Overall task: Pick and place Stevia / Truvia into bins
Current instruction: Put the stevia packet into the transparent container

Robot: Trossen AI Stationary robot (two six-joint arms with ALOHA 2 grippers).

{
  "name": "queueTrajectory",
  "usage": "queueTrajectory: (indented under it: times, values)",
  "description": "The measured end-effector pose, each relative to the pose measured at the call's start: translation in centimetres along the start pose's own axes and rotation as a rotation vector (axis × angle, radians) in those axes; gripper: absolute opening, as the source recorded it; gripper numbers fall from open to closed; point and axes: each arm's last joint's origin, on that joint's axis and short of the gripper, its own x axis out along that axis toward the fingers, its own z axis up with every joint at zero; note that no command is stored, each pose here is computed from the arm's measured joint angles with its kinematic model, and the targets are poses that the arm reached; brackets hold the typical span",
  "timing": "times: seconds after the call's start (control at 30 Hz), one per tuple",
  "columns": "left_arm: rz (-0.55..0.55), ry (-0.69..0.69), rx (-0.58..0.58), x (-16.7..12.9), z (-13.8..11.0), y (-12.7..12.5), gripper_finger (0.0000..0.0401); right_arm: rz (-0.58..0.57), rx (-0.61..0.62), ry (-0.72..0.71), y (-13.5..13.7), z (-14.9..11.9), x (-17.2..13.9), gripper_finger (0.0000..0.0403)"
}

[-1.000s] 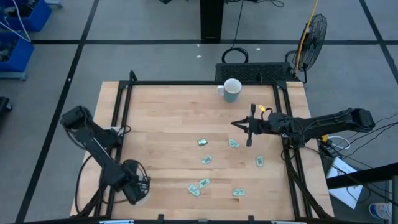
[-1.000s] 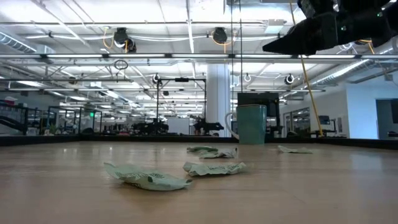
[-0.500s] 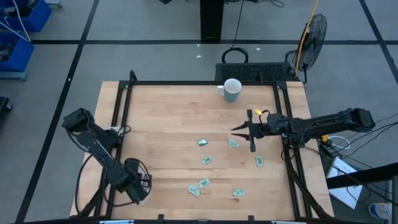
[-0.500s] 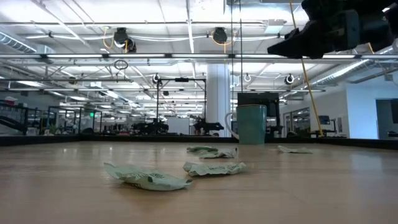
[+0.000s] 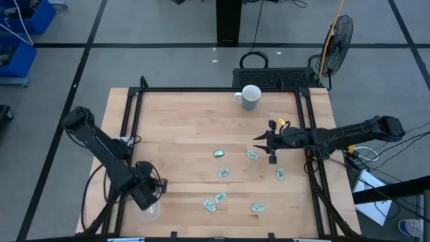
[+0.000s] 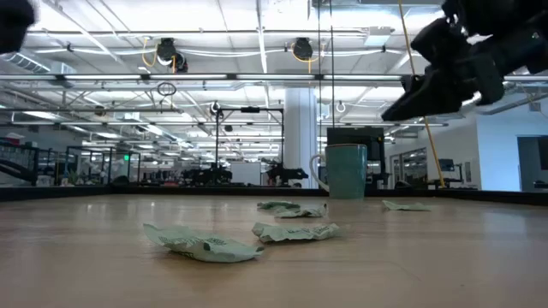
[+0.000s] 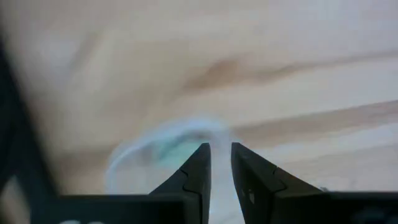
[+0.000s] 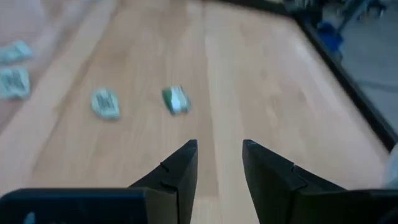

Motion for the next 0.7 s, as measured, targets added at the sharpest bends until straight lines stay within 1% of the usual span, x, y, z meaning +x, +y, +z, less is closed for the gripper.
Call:
queueTrajectory:
  times: [0.07, 0.17, 0.23, 0.3, 0.37, 0.43, 0.53, 0.6, 0.67, 0.7]
  values:
    - [-0.130, -0.103, 0.032, -0.9, 1.0, -0.2, 0.0054, 0.006, 0.022, 0.060, 0.1, -0.6, 0.1, 0.0124]
    - [-0.325, -0.331, 0.123, -2.2, 2.5, -0.7, 0.0043, 0.011, 0.058, 0.145, 0.2, -1.4, 0.6, 0.0124]
    - [-0.405, -0.484, 0.175, -3.0, 3.5, -0.9, 0.0036, 0.006, 0.083, 0.176, 0.1, -1.7, 1.0, 0.0124]
    - [-0.455, -0.616, 0.193, -3.5, 4.3, -1.1, 0.0032, 0.001, 0.121, 0.213, 0.1, -2.2, 1.5, 0.0124]
    - [-0.473, -0.719, 0.204, -3.7, 5.0, -1.4, 0.0031, -0.007, 0.146, 0.254, 0.1, -2.6, 2.1, 0.0124]
    - [-0.457, -0.751, 0.207, -3.7, 5.5, -1.6, 0.0032, -0.017, 0.150, 0.277, 0.0, -3.0, 2.6, 0.0124]
    - [-0.393, -0.726, 0.234, -3.4, 6.2, -2.0, 0.0032, -0.023, 0.158, 0.266, -0.1, -3.1, 3.5, 0.0124]
    - [-0.354, -0.702, 0.247, -3.2, 6.7, -2.2, 0.0033, 0.009, 0.173, 0.256, -0.2, -3.2, 4.1, 0.0123]
    - [-0.327, -0.707, 0.270, -3.2, 7.1, -2.4, 0.0033, 0.054, 0.202, 0.259, -0.1, -3.4, 4.6, 0.0123]
    - [-0.316, -0.713, 0.283, -3.2, 7.3, -2.4, 0.0033, 0.059, 0.215, 0.265, -0.1, -3.6, 4.8, 0.0123]
